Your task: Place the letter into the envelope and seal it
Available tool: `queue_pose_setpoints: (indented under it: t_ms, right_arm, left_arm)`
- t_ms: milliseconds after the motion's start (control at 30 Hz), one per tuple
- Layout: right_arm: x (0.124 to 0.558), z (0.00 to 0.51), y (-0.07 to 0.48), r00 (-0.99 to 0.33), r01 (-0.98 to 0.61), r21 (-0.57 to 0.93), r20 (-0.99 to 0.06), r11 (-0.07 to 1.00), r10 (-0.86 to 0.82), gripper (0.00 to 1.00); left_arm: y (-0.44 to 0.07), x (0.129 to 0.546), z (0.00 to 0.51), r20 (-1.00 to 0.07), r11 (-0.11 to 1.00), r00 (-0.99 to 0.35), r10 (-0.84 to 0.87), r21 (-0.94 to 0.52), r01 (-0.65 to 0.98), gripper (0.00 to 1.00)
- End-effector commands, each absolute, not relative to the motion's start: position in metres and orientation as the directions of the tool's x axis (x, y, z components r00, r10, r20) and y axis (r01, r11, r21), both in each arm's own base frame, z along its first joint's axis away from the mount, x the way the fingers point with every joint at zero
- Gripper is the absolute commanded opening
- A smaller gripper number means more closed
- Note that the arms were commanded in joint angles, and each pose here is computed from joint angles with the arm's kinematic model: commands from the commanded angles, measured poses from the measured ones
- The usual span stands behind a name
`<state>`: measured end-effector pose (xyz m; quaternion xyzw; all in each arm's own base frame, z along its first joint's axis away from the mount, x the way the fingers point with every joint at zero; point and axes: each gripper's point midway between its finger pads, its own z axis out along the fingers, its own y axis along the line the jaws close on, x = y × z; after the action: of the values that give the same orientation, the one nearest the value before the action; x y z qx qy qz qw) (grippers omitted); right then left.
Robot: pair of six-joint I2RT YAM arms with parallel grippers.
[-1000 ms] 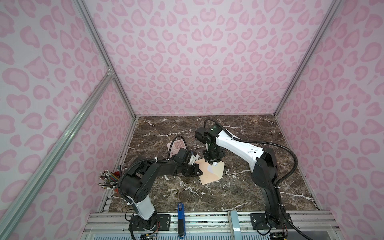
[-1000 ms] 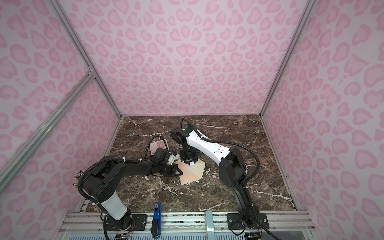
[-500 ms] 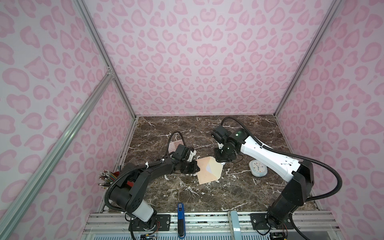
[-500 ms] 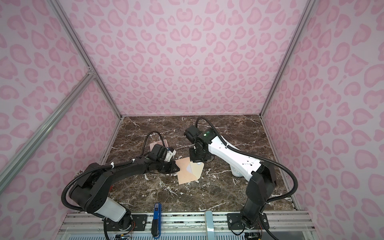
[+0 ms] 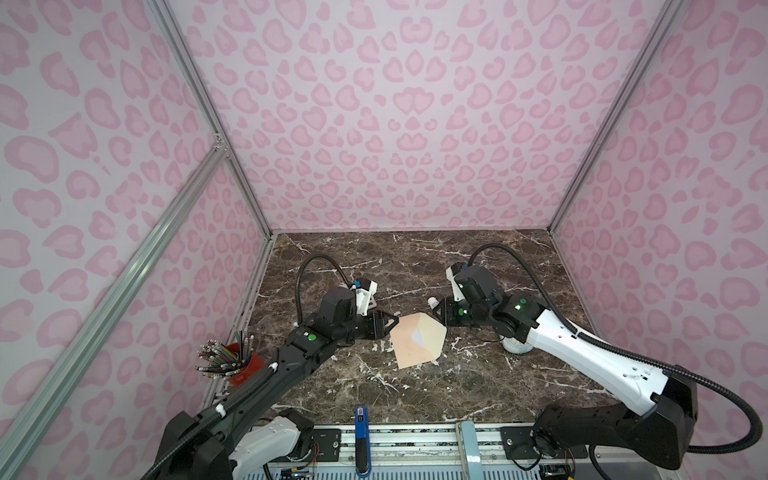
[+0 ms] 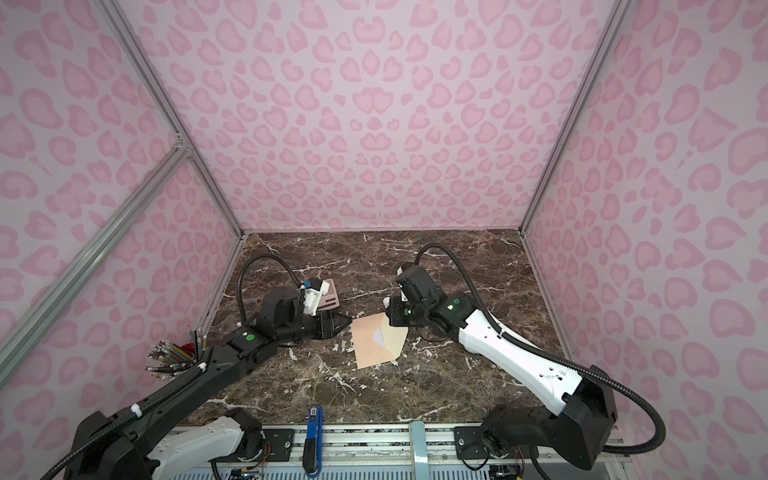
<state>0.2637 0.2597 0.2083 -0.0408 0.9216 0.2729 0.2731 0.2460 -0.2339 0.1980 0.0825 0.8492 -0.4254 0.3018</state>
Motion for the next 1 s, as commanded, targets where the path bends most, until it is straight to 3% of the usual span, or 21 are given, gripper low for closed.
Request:
queue_pose_setpoints:
  t_ms: [0,133,333,667,967]
  right_arm:
    - [0.287,0.254,0.284,-0.712,-0.338,0.611,-0.663,0.716,0.23,0.0]
    - [0.282,0.274,0.29,-0.576,-0.444,0.605,-0.758,0.66,0.306,0.0]
    - [0.257,0.291,0.301,-0.354,-0.61,0.473,-0.88,0.635,0.315,0.0]
    - [0.238,0.299,0.318,-0.264,-0.713,0.396,-0.916,0.578,0.302,0.0]
    - [0.233,0.299,0.326,-0.247,-0.743,0.359,-0.931,0.565,0.267,0.0]
  left_arm:
    - [-0.234,0.245,0.23,-0.631,0.56,-0.749,-0.2,-0.701,0.441,0.53]
    - [-0.233,0.237,0.253,-0.649,0.49,-0.714,-0.261,-0.727,0.482,0.62]
    - [-0.235,0.233,0.282,-0.672,0.4,-0.659,-0.339,-0.737,0.545,0.73]
    - [-0.255,0.237,0.301,-0.701,0.362,-0.632,-0.331,-0.713,0.6,0.77]
    - [-0.271,0.241,0.309,-0.705,0.342,-0.634,-0.319,-0.709,0.616,0.71]
